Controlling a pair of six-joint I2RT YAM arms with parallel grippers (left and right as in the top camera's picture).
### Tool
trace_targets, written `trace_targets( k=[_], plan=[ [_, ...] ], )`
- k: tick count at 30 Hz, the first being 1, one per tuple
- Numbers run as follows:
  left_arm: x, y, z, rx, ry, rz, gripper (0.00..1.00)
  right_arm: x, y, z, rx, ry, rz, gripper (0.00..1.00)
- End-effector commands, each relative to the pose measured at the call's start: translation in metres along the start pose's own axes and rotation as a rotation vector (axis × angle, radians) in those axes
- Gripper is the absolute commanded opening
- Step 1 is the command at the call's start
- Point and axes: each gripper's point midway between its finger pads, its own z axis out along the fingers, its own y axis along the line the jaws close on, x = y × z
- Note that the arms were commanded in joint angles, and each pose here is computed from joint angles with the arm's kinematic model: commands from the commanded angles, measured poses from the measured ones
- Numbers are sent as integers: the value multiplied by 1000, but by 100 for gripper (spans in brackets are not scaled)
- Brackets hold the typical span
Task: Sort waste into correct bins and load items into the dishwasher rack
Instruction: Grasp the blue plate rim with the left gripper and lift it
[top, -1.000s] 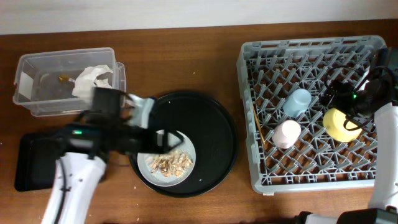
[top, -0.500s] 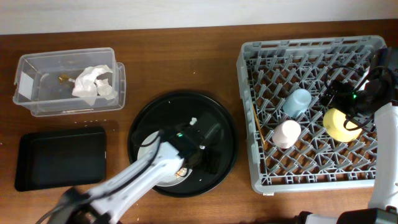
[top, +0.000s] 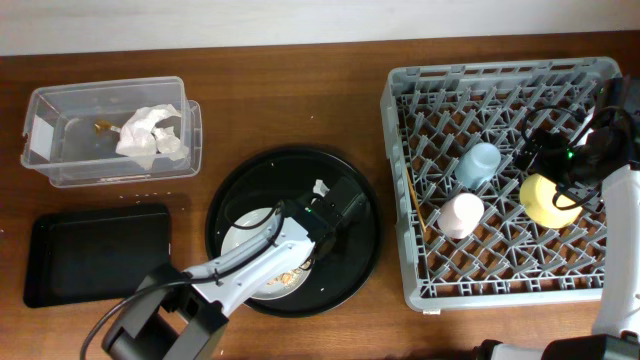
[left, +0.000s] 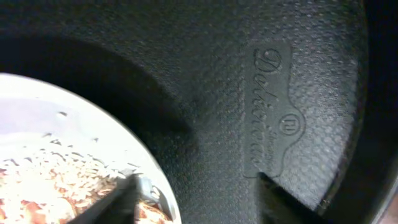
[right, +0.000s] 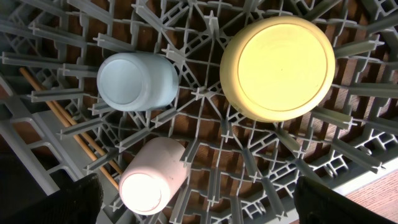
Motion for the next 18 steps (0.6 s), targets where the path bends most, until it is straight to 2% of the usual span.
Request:
trace_targets(
  k=[1, 3, 6, 8, 10, 12, 14, 16, 18],
  plan=[
    [6, 8, 15, -59, 26, -5, 50, -2, 0, -1, -2, -5, 11, 99],
    [14, 11, 25, -82, 63, -11, 38, -2, 0, -1, -2, -5, 12, 99],
    [15, 11, 27, -86, 70, -10, 32, -2, 0, -1, -2, -5, 11, 99],
    [15, 12, 27, -86, 70, -10, 21, -2, 0, -1, -2, -5, 11, 99],
    [15, 12, 27, -88, 72, -10, 20, -2, 0, -1, -2, -5, 11, 99],
    [16, 12, 28, -90, 76, -9, 12, -2, 0, -1, -2, -5, 12, 99],
    [18, 13, 30, -94, 82, -8, 10, -2, 0, -1, -2, -5, 11, 99],
    [19, 14, 30, -97, 87, -7, 2, -2, 0, -1, -2, -5, 11, 99],
    [19, 14, 24, -107, 104, -4, 1, -2, 0, -1, -2, -5, 11, 99]
  ],
)
